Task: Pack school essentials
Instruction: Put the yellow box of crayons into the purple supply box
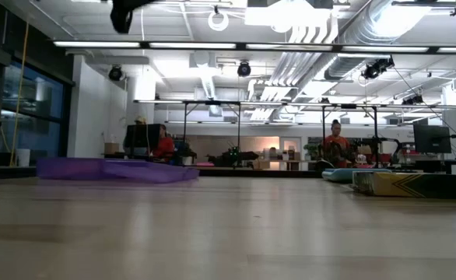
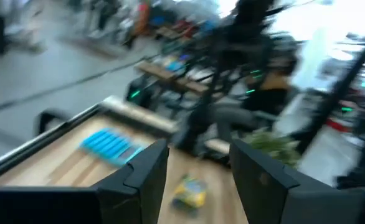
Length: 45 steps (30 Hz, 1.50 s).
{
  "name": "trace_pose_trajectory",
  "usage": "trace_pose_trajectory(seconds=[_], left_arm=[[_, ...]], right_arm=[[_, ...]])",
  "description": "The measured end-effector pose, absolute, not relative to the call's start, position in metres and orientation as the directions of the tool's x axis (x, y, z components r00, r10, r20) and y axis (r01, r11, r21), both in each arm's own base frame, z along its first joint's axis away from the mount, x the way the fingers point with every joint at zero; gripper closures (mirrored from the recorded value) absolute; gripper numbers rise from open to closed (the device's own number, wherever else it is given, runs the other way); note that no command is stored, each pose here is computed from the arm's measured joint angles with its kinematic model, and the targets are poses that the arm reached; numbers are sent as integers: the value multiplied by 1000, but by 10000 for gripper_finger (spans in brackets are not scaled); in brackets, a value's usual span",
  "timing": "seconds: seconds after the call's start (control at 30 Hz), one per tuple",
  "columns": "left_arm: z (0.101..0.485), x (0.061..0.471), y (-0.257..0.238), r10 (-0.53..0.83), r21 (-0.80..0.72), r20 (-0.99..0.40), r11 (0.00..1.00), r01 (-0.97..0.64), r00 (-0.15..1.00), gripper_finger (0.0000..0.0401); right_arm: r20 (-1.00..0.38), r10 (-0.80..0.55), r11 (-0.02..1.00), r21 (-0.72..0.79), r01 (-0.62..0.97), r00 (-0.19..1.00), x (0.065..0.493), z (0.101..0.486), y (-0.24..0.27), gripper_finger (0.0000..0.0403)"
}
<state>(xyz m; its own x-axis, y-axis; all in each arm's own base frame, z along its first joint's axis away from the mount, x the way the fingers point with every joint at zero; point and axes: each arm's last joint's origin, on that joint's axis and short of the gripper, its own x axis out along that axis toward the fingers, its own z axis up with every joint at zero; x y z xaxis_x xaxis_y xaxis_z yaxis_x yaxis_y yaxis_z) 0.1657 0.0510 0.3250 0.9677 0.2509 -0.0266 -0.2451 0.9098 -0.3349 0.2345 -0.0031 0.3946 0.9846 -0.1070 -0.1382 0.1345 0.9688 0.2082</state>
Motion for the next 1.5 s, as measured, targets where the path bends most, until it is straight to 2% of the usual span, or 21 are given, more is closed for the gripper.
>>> trace_pose_trajectory(seconds=[0.17,0.4,0.77,1.0,1.1,1.2,1.33,1.5], left_arm=[[335,172,22,160,-219,79,966,-139,984,240],[339,168,15,204,-175,106,967,-184,973,240],[363,160,15,211,-52,37,976,-209,977,240],[365,159,15,217,-47,35,975,-215,976,240],[365,160,15,217,-45,32,975,-215,976,240],[364,161,15,216,-45,31,976,-215,976,240],[364,160,15,216,-51,31,975,-215,976,240],[364,160,16,232,-53,31,972,-230,972,240]], right_arm=[[-138,-107,969,208,134,985,234,395,-3,201],[-138,-107,969,208,135,985,235,395,-3,201],[-138,-122,966,210,149,983,235,394,-4,201],[-138,-122,965,214,150,983,235,395,-4,201],[-148,-141,938,296,180,979,238,393,-4,201],[-237,-151,893,383,235,960,248,379,-3,201],[-452,-92,838,446,314,887,270,342,10,201],[-719,-20,742,455,492,695,293,287,28,201]])
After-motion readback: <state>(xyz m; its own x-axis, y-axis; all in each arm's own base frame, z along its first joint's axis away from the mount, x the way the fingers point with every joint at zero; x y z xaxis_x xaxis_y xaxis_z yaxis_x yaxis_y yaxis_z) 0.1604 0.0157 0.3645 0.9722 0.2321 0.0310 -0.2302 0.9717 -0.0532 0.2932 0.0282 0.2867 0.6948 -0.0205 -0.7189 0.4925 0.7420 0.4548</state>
